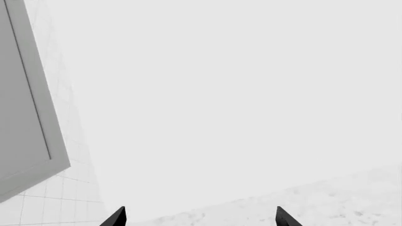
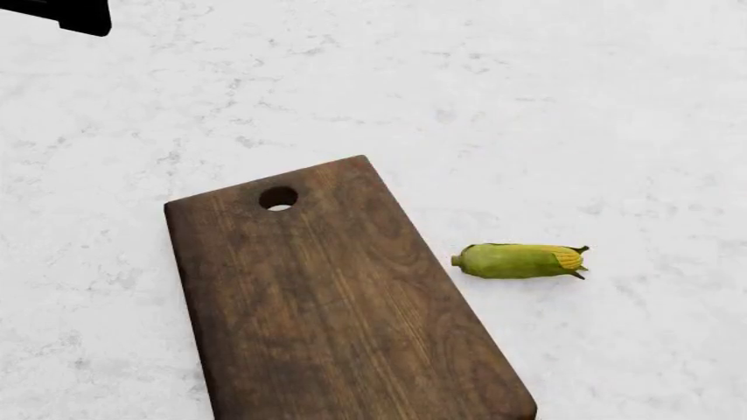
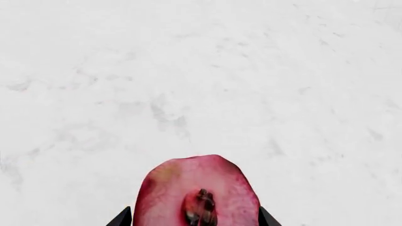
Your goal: Clear the non-vegetable object off the cutting board and place the vegetables onto it.
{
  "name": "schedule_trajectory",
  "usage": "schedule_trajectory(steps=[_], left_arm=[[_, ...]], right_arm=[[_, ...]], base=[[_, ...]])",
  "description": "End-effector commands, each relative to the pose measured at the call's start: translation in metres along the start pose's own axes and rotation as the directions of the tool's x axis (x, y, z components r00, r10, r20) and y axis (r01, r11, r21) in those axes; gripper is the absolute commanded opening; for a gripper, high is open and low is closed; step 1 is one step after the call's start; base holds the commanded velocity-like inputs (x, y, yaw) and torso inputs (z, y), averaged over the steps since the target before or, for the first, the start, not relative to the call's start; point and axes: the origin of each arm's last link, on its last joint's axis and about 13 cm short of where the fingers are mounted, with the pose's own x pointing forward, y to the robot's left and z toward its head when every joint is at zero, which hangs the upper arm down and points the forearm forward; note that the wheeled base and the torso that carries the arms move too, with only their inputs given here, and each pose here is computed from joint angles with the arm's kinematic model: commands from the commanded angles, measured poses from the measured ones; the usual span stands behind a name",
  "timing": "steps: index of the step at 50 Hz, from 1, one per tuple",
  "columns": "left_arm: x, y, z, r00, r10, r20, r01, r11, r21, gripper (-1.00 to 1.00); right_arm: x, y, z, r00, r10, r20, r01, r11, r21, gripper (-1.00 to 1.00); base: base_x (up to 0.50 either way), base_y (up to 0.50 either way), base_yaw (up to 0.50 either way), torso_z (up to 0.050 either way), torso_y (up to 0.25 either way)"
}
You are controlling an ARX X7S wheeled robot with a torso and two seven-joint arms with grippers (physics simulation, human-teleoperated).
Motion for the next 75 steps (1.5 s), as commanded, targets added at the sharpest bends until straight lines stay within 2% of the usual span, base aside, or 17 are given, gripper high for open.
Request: schedule_trajectory(steps=[1, 11, 19, 20, 25, 34, 39, 40, 41, 46, 48, 49, 53, 59, 60, 67, 75], left_arm=[[-0.001, -0.002, 0.002, 0.999, -0.044, 0.002, 0.044, 0.999, -0.032, 1.00], [-0.002, -0.002, 0.004, 0.999, -0.042, 0.005, 0.043, 0.999, -0.033, 1.00], [-0.003, -0.002, 0.004, 0.999, -0.043, 0.002, 0.043, 0.998, -0.037, 1.00], [-0.004, -0.001, 0.005, 0.999, -0.043, 0.004, 0.043, 0.998, -0.036, 1.00], [-0.003, 0.000, 0.007, 0.999, -0.038, 0.007, 0.039, 0.999, -0.038, 1.00], [-0.004, 0.000, 0.013, 0.999, -0.047, 0.023, 0.048, 0.998, -0.043, 1.00], [-0.004, 0.001, 0.013, 0.999, -0.044, 0.023, 0.045, 0.998, -0.046, 1.00], [-0.005, 0.002, 0.014, 0.999, -0.045, 0.025, 0.046, 0.998, -0.046, 1.00], [-0.005, 0.002, 0.014, 0.999, -0.044, 0.026, 0.045, 0.998, -0.045, 1.00], [-0.005, 0.002, 0.014, 0.999, -0.044, 0.026, 0.045, 0.998, -0.044, 1.00], [-0.005, 0.003, 0.015, 0.999, -0.044, 0.028, 0.045, 0.998, -0.044, 1.00], [-0.005, 0.002, 0.016, 0.999, -0.044, 0.031, 0.045, 0.998, -0.043, 1.00], [-0.005, 0.002, 0.016, 0.998, -0.047, 0.031, 0.049, 0.998, -0.044, 1.00], [-0.007, 0.002, 0.018, 0.998, -0.049, 0.035, 0.051, 0.998, -0.043, 1.00], [-0.007, 0.002, 0.018, 0.998, -0.050, 0.035, 0.051, 0.998, -0.044, 1.00], [-0.010, 0.002, 0.019, 0.998, -0.057, 0.038, 0.058, 0.997, -0.045, 1.00], [-0.010, 0.001, 0.018, 0.998, -0.060, 0.037, 0.061, 0.997, -0.043, 1.00]], right_arm=[[0.011, -0.004, -0.029, 0.998, -0.043, -0.041, 0.046, 0.997, 0.066, -1.00], [0.018, -0.007, -0.052, 0.995, -0.038, -0.092, 0.050, 0.991, 0.122, -1.00], [0.023, -0.003, -0.061, 0.993, -0.023, -0.112, 0.037, 0.992, 0.121, -1.00], [0.022, -0.004, -0.061, 0.993, -0.030, -0.116, 0.044, 0.992, 0.118, 1.00], [0.017, -0.005, -0.053, 0.995, -0.030, -0.099, 0.040, 0.994, 0.102, 1.00], [-0.011, -0.005, -0.013, 0.998, -0.063, -0.005, 0.062, 0.998, -0.023, 1.00], [-0.020, -0.004, 0.002, 0.994, -0.100, 0.052, 0.108, 0.980, -0.166, 1.00], [-0.021, -0.003, 0.004, 0.996, -0.069, 0.064, 0.078, 0.986, -0.148, 1.00], [-0.021, -0.003, 0.003, 0.991, -0.121, 0.062, 0.133, 0.962, -0.240, 1.00], [-0.023, -0.003, 0.005, 0.989, -0.121, 0.089, 0.139, 0.961, -0.239, 1.00], [-0.027, -0.003, 0.009, 0.990, -0.104, 0.094, 0.123, 0.965, -0.231, 1.00], [-0.031, -0.002, 0.012, 0.992, -0.077, 0.099, 0.095, 0.977, -0.193, 1.00], [-0.043, 0.006, 0.023, 0.993, -0.004, 0.119, 0.029, 0.979, -0.204, 1.00], [-0.057, 0.024, 0.040, 0.983, 0.097, 0.154, -0.051, 0.959, -0.279, 1.00], [-0.058, 0.027, 0.043, 0.979, 0.126, 0.162, -0.084, 0.966, -0.246, 1.00], [-0.073, 0.045, 0.058, 0.957, 0.212, 0.199, -0.135, 0.930, -0.342, 1.00], [-0.089, 0.073, 0.071, 0.920, 0.335, 0.202, -0.205, 0.852, -0.482, 1.00]], base=[[0.00, 0.00, 0.00, 0.000, 0.000], [0.00, 0.00, 0.00, 0.000, 0.000], [0.00, 0.00, 0.00, 0.000, 0.000], [0.00, 0.00, 0.00, 0.000, 0.000], [0.00, 0.00, 0.00, -0.002, 0.000], [0.00, 0.00, 0.00, -0.001, 0.000], [0.00, 0.00, 0.00, 0.000, 0.000], [0.00, 0.00, 0.00, 0.000, 0.000], [0.00, 0.00, 0.00, 0.000, 0.000], [0.00, 0.00, 0.00, 0.000, 0.000], [0.00, 0.00, 0.00, 0.000, 0.000], [0.00, 0.00, 0.00, 0.000, 0.000], [0.00, 0.00, 0.00, 0.000, 0.000], [0.00, 0.00, 0.00, 0.000, 0.000], [0.00, 0.00, 0.00, 0.000, 0.000], [0.00, 0.00, 0.00, 0.000, 0.000], [0.00, 0.00, 0.00, 0.000, 0.000]])
